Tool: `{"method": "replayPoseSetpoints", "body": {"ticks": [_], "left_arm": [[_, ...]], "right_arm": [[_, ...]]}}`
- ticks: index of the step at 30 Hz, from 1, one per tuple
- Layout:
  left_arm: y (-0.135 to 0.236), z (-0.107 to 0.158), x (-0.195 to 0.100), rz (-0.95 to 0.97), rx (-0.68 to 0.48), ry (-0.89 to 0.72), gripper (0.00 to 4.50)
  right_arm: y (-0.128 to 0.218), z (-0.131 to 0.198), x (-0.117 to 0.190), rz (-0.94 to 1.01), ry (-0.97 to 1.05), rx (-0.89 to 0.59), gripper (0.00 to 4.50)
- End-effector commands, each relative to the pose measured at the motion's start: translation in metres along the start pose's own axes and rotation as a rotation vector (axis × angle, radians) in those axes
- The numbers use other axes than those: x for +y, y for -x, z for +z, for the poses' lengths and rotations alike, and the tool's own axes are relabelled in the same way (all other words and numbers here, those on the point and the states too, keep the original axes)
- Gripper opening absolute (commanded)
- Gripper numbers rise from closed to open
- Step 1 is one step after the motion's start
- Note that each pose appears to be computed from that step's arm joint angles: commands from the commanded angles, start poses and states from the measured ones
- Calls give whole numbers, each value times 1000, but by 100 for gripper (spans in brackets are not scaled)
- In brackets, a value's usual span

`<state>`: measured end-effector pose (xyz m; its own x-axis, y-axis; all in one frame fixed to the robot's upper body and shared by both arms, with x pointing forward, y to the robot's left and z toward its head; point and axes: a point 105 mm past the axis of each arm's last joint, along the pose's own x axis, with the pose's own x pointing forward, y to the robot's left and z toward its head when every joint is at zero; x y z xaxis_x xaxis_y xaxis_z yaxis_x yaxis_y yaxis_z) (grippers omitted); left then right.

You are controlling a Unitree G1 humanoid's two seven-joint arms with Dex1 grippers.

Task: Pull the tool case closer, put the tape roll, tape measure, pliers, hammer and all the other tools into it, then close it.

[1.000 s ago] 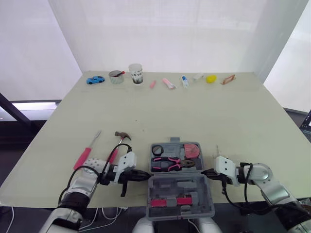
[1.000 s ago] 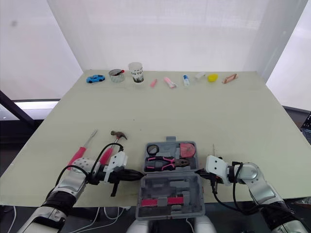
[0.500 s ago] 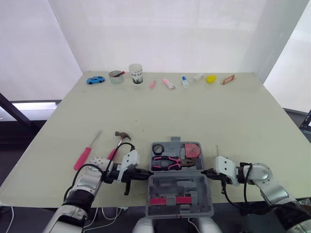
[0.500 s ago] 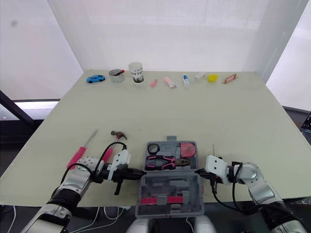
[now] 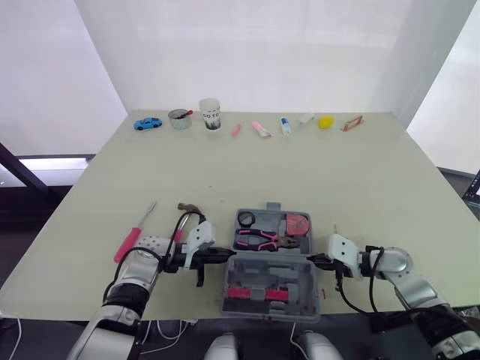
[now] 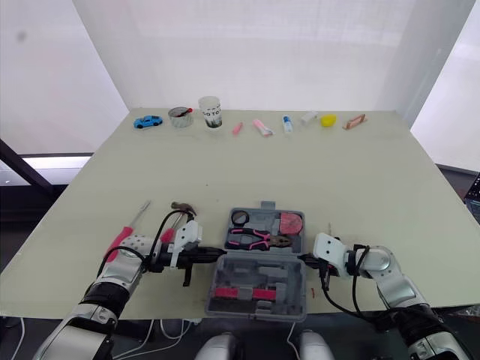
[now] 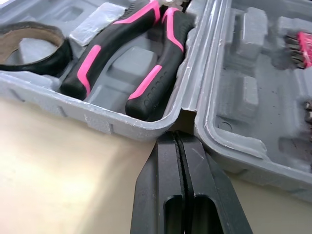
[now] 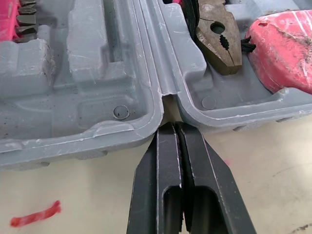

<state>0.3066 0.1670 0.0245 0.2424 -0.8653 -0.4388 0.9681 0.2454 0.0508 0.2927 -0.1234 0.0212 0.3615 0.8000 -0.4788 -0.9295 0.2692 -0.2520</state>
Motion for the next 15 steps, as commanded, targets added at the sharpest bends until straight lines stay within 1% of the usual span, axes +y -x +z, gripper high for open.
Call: {"method": "replayPoseSetpoints", "body": {"ticks": [1, 15], "left_arm": [[-12, 17, 3, -22, -40, -73, 0], [-30, 29, -1, -85, -49, -104, 0]], "right_arm": [[-6, 14, -9, -39, 37, -42, 6], [-3, 6, -21, -109, 27, -23, 6]]}}
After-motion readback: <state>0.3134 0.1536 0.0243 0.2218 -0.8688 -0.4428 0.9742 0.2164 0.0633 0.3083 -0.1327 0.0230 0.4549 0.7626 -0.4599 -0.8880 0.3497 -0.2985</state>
